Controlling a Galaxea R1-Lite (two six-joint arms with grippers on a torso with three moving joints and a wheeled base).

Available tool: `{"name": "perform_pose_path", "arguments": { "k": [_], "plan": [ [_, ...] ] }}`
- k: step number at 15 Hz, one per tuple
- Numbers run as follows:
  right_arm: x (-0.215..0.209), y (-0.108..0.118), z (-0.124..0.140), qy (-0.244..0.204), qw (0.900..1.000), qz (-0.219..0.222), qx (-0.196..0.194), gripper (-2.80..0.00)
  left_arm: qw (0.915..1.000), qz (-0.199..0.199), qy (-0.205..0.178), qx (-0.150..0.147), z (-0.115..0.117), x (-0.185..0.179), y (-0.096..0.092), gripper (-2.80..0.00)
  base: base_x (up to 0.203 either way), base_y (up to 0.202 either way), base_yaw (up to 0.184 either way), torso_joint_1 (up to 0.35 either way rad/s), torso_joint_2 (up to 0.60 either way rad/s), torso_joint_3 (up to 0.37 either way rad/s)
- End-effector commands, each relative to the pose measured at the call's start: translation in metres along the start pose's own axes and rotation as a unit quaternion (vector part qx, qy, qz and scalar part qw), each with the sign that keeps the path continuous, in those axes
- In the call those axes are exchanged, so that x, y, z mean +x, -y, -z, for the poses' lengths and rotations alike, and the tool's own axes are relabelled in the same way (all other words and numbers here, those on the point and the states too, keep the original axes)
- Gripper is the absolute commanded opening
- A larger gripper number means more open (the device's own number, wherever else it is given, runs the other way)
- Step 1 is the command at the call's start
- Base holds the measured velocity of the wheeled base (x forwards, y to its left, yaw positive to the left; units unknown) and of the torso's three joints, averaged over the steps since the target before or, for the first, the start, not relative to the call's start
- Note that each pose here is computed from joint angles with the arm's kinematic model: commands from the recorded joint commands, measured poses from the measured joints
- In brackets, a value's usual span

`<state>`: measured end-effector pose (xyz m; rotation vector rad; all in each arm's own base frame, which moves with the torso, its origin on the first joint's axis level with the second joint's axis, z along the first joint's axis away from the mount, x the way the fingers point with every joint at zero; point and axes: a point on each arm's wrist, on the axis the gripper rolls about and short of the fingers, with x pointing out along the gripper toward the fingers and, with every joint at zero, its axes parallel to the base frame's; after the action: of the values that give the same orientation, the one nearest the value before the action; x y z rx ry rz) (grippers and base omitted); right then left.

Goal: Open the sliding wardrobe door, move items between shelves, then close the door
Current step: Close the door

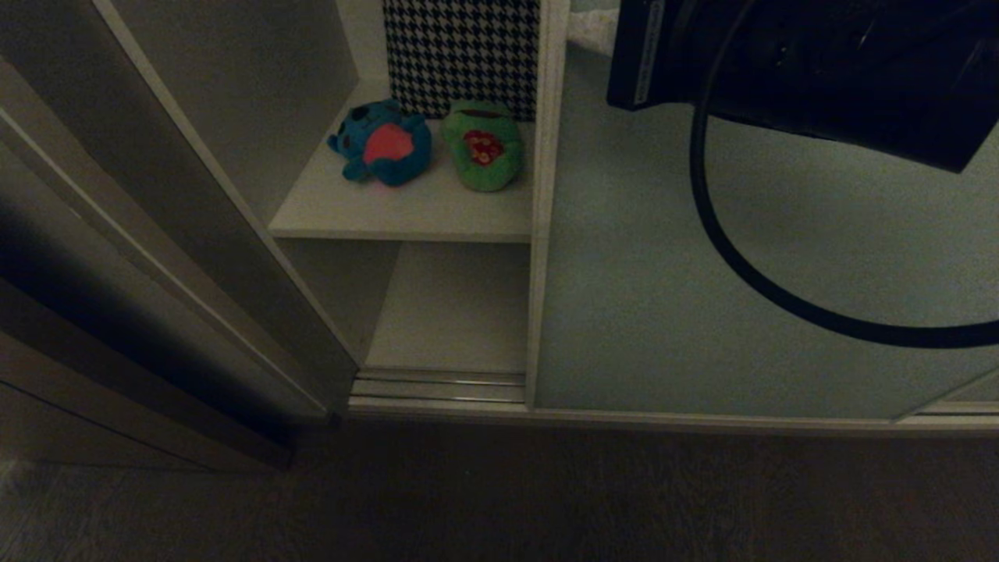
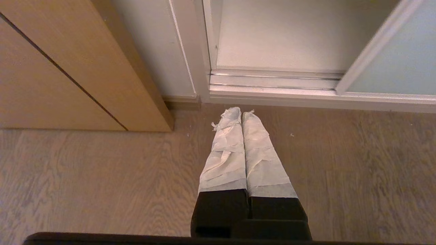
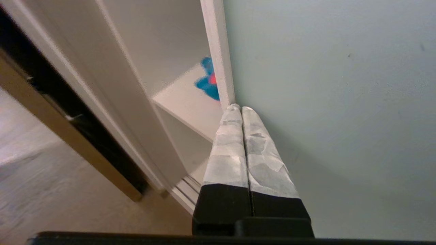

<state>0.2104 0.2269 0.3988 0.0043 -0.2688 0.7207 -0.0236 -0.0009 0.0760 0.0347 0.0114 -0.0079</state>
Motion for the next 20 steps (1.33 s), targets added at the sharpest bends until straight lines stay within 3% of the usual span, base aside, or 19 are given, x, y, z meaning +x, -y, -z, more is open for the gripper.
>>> {"name": "perform_pose_path", "arguments": {
  "k": [1, 4, 8, 12, 15, 18, 20],
  "plan": [
    [0.013, -0.017, 0.011, -0.010, 1.000, -0.026, 0.001, -2.80, 1.0000, 0.000, -0.001, 0.000, 0.000, 0.000, 0.000, -2.80, 0.000, 0.000, 0.000, 0.000, 0.00, 0.000],
    [-0.002, -0.029, -0.001, -0.009, 0.998, -0.056, 0.006, -2.80, 1.0000, 0.000, 0.000, 0.000, 0.000, 0.000, 0.000, -2.80, 0.000, 0.000, 0.000, 0.000, 0.00, 0.000],
    [-0.033, -0.021, -0.021, -0.003, 0.999, -0.048, 0.010, -2.80, 1.0000, 0.000, -0.001, 0.000, 0.000, 0.000, 0.000, -2.80, 0.000, 0.000, 0.000, 0.000, 0.00, 0.000],
    [-0.071, 0.032, -0.030, -0.015, 0.998, 0.065, -0.010, -2.80, 1.0000, 0.000, -0.001, 0.000, 0.000, 0.000, 0.000, -2.80, 0.000, 0.000, 0.000, 0.000, 0.00, 0.000],
    [-0.126, 0.069, -0.040, -0.027, 0.986, 0.164, -0.029, -2.80, 1.0000, 0.000, 0.000, 0.000, 0.000, 0.000, 0.000, -2.80, 0.000, 0.000, 0.000, 0.000, 0.00, 0.000],
    [-0.194, 0.075, -0.046, -0.036, 0.972, 0.227, -0.043, -2.80, 1.0000, 0.000, -0.001, 0.000, 0.000, 0.000, 0.000, -2.80, 0.000, 0.000, 0.000, 0.000, 0.00, 0.000],
    [-0.233, 0.072, -0.035, -0.088, 0.962, 0.252, -0.047, -2.80, 1.0000, 0.000, -0.001, -0.001, 0.000, 0.000, 0.000, -2.80, 0.000, 0.000, 0.000, 0.000, 0.00, 0.000]
  ]
}}
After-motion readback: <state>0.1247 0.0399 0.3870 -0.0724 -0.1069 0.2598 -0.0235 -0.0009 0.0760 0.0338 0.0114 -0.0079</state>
